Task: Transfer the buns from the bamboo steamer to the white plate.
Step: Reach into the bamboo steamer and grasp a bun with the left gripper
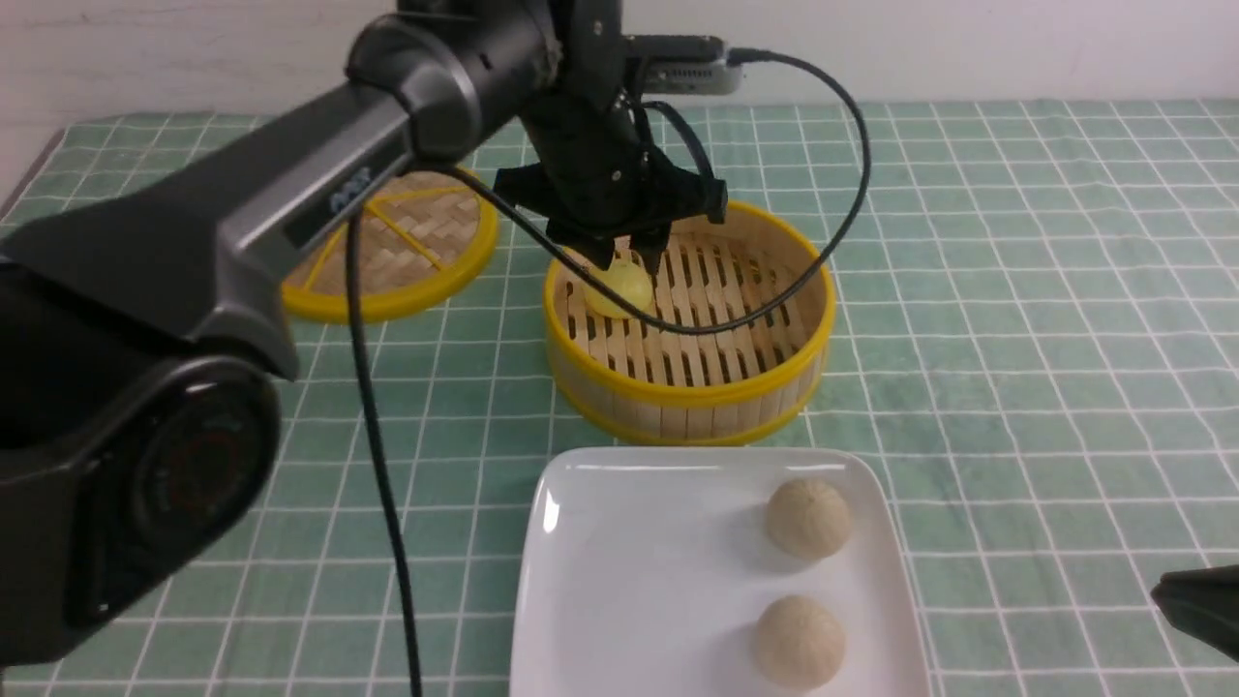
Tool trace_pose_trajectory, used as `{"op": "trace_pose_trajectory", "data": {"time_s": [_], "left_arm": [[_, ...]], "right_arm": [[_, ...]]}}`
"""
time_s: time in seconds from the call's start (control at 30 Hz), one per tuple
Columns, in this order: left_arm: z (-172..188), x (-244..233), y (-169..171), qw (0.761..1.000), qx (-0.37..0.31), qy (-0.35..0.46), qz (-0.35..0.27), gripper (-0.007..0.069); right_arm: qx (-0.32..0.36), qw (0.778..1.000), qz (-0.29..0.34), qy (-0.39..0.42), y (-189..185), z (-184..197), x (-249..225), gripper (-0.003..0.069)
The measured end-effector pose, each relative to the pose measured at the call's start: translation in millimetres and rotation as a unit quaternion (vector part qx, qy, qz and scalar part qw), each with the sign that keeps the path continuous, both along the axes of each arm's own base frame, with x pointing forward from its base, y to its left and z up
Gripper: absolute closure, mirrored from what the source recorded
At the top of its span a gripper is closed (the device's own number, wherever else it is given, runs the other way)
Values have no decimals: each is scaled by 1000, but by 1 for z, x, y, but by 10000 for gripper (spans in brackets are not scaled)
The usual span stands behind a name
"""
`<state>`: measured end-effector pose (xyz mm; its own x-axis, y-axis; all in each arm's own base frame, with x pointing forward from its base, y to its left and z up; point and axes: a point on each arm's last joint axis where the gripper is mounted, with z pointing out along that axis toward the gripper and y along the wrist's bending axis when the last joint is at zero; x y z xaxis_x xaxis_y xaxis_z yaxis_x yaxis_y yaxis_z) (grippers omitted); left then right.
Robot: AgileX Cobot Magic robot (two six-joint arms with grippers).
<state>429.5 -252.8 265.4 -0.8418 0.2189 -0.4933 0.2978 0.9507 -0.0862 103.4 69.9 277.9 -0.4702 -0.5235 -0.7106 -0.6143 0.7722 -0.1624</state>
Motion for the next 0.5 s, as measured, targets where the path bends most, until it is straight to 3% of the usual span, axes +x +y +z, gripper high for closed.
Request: {"op": "trace_pose_trajectory", "data": {"time_s": [0.33,0.47,0.5], "left_arm": [[-45,20,-8,999,29,-14,-3,289],[-58,21,-9,999,34,2,5,428],[-58,21,-8,999,37,6,5,511]], "right_arm": [[0,1000,0,0,0,0,0,657],[-1,1000,0,-1,0,0,0,656],[-1,1000,0,-1,0,0,0,655]]}}
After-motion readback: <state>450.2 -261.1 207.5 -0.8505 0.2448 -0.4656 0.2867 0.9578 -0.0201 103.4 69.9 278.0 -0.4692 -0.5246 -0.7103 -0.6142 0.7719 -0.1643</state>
